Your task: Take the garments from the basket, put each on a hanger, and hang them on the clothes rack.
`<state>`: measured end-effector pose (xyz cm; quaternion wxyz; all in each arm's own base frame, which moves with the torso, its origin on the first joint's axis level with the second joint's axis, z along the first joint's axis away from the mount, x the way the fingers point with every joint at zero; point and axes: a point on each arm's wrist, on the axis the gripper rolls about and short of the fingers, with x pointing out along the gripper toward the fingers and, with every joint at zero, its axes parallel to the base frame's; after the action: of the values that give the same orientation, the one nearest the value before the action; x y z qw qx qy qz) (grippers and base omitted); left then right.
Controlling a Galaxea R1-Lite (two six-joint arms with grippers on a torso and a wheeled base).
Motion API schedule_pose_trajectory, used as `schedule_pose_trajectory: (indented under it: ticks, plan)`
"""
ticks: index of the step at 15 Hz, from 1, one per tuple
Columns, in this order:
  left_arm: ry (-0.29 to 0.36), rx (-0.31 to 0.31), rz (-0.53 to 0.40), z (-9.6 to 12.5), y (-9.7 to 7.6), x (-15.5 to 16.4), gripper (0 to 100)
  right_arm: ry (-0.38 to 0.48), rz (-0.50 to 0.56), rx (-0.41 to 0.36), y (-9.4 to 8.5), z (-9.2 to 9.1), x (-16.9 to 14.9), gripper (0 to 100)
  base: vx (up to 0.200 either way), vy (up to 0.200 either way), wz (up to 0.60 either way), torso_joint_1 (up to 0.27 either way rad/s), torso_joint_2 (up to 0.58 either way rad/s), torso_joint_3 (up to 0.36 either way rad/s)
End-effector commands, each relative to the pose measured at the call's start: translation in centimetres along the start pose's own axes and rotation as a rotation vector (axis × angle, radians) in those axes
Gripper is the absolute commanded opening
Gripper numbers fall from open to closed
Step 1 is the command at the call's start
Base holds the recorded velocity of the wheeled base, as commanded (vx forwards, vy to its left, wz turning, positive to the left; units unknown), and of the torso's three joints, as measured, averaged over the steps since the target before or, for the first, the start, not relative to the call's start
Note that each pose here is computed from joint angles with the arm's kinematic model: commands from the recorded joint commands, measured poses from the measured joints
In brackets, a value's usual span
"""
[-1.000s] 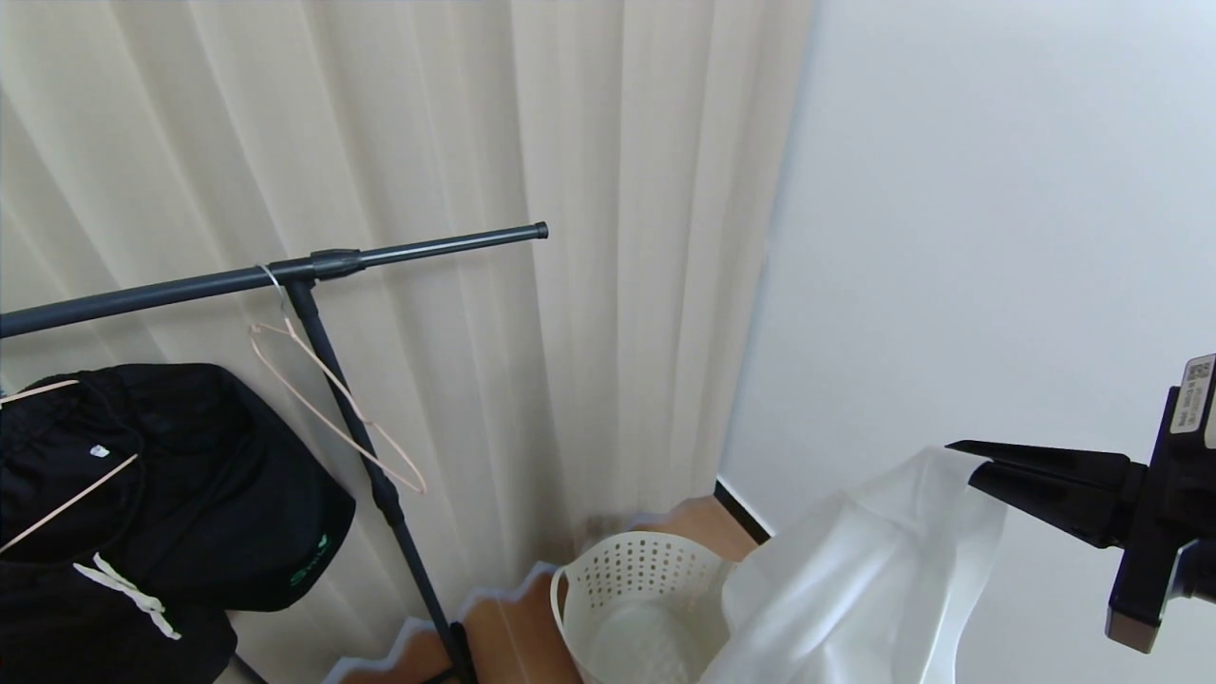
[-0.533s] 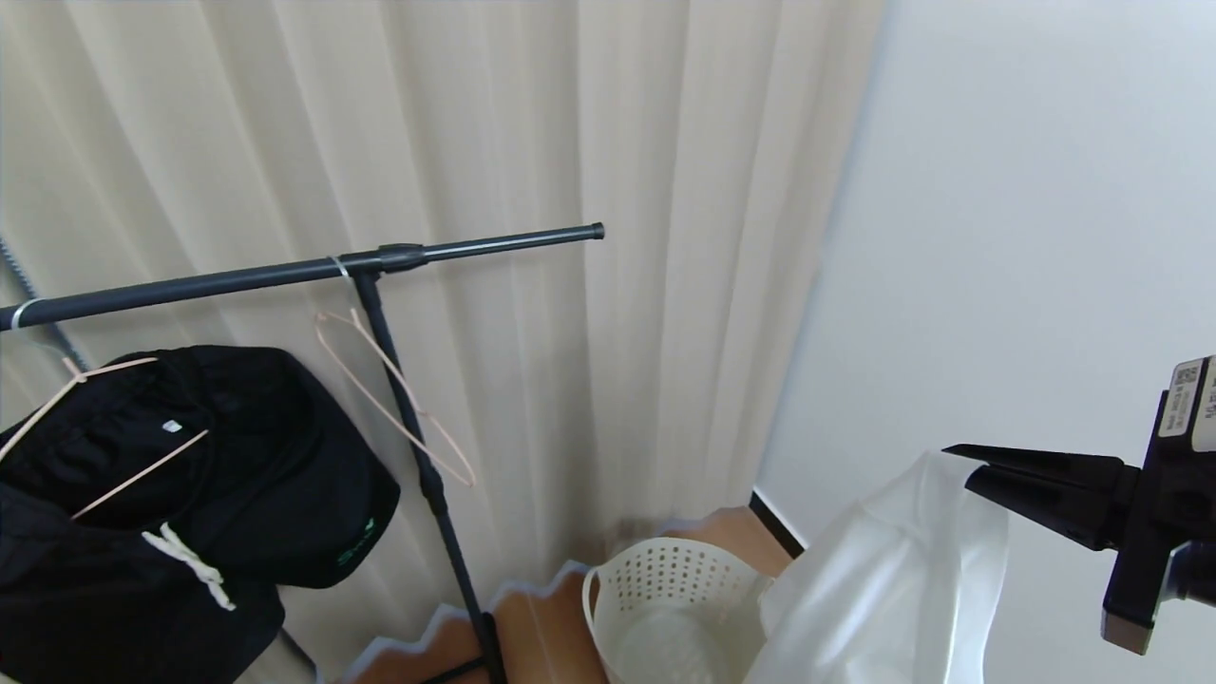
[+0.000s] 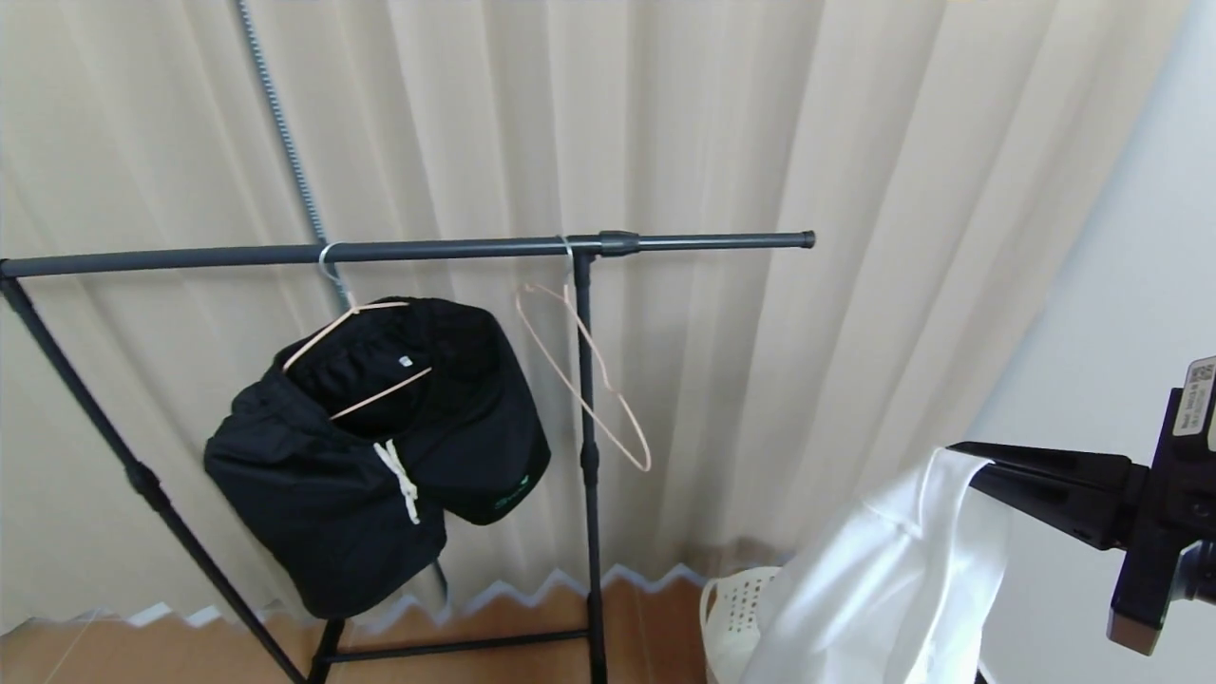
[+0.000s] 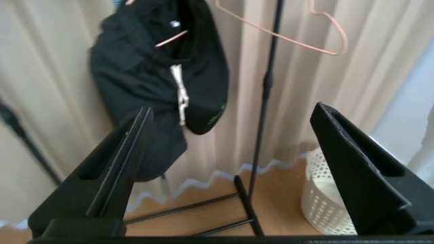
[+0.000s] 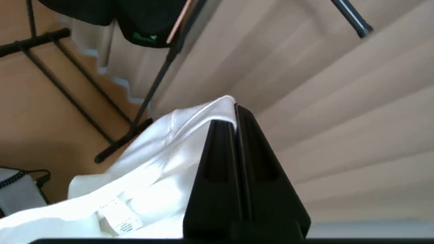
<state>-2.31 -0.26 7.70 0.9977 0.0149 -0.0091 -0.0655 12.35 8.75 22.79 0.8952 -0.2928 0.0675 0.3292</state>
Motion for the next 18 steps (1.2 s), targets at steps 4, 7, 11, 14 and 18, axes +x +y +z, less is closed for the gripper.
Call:
schedule_pose_trajectory:
  ticks: [4, 7, 11, 14, 18]
  plan:
    - [0.001, 0.0, -0.001, 0.01, 0.0, 0.01, 100, -0.01, -0.007, 0.0, -0.09, 0.12, -0.25, 0, 0.0, 0.1, 0.0, 0.001, 0.0, 0.0]
    - [0.001, 0.0, -0.001, 0.01, 0.0, 0.01, 100, -0.016, -0.009, -0.001, -0.06, 0.11, -0.48, 0, 0.0, 0.2, 0.0, 0.001, 0.0, 0.002]
    - [0.001, 0.0, -0.002, 0.01, 0.0, 0.01, 100, -0.021, -0.012, -0.001, -0.07, 0.14, -0.68, 0, -0.2, 0.15, 0.0, 0.008, 0.0, 0.002]
    - [0.001, 0.0, -0.001, 0.01, 0.0, 0.01, 100, -0.019, -0.01, -0.001, -0.05, 0.1, -0.63, 0, -0.133, 0.0, 0.0, -0.005, 0.0, 0.0]
    - [0.001, -0.001, -0.001, 0.01, 0.0, 0.01, 100, -0.012, -0.006, 0.001, -0.04, 0.08, -0.4, 0, 0.0, 0.0, 0.0, 0.0, 0.0, 0.0]
